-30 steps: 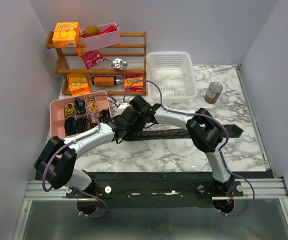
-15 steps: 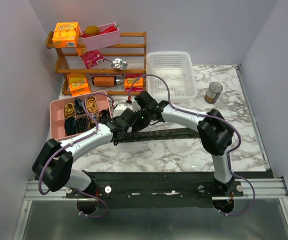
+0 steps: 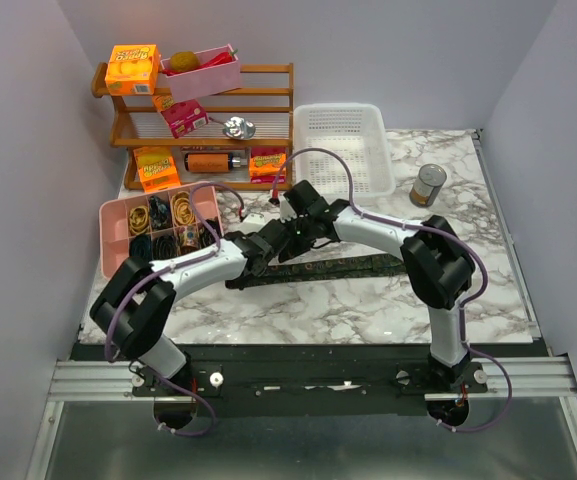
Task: Roll the ties
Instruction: Roll the tie at the center of the board.
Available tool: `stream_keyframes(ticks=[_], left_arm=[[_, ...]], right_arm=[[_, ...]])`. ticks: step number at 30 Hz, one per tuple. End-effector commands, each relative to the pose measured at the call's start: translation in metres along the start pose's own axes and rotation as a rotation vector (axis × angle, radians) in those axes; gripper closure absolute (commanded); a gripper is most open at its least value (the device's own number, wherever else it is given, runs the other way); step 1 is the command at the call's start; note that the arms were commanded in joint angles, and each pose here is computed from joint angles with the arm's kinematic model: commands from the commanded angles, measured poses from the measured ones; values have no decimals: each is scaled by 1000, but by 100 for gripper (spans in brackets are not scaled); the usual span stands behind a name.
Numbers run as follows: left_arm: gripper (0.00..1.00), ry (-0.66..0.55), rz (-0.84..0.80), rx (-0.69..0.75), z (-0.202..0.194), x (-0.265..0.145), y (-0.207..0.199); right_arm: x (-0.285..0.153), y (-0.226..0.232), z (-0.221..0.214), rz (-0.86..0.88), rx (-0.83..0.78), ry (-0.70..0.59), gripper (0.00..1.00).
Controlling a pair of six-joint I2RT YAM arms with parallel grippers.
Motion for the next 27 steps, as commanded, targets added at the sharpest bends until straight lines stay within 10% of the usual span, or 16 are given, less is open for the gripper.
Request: stream_keyframes(ticks=[1,11,27], left_arm=[[100,-27,40,32,8,-1,-11],[96,-15,-71,33,7,3,-51],[53,-32,-279,-56,1,0,-81]], right_arm=[[-9,-4,-2,-28,-6,-6,99],[-6,-7,-6,-25,-4,7,99],[0,-9,-10,-15,-2,28,99]])
Point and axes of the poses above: each gripper's point midway between its finger pads, its own x axis out along the fingers, its own y axis along the line the jaws close on, z = x × y, the point moved 2 cm from there along -x, back along the fingers, and after that the axes turned 2 degrees about x, right-handed, at the moved point
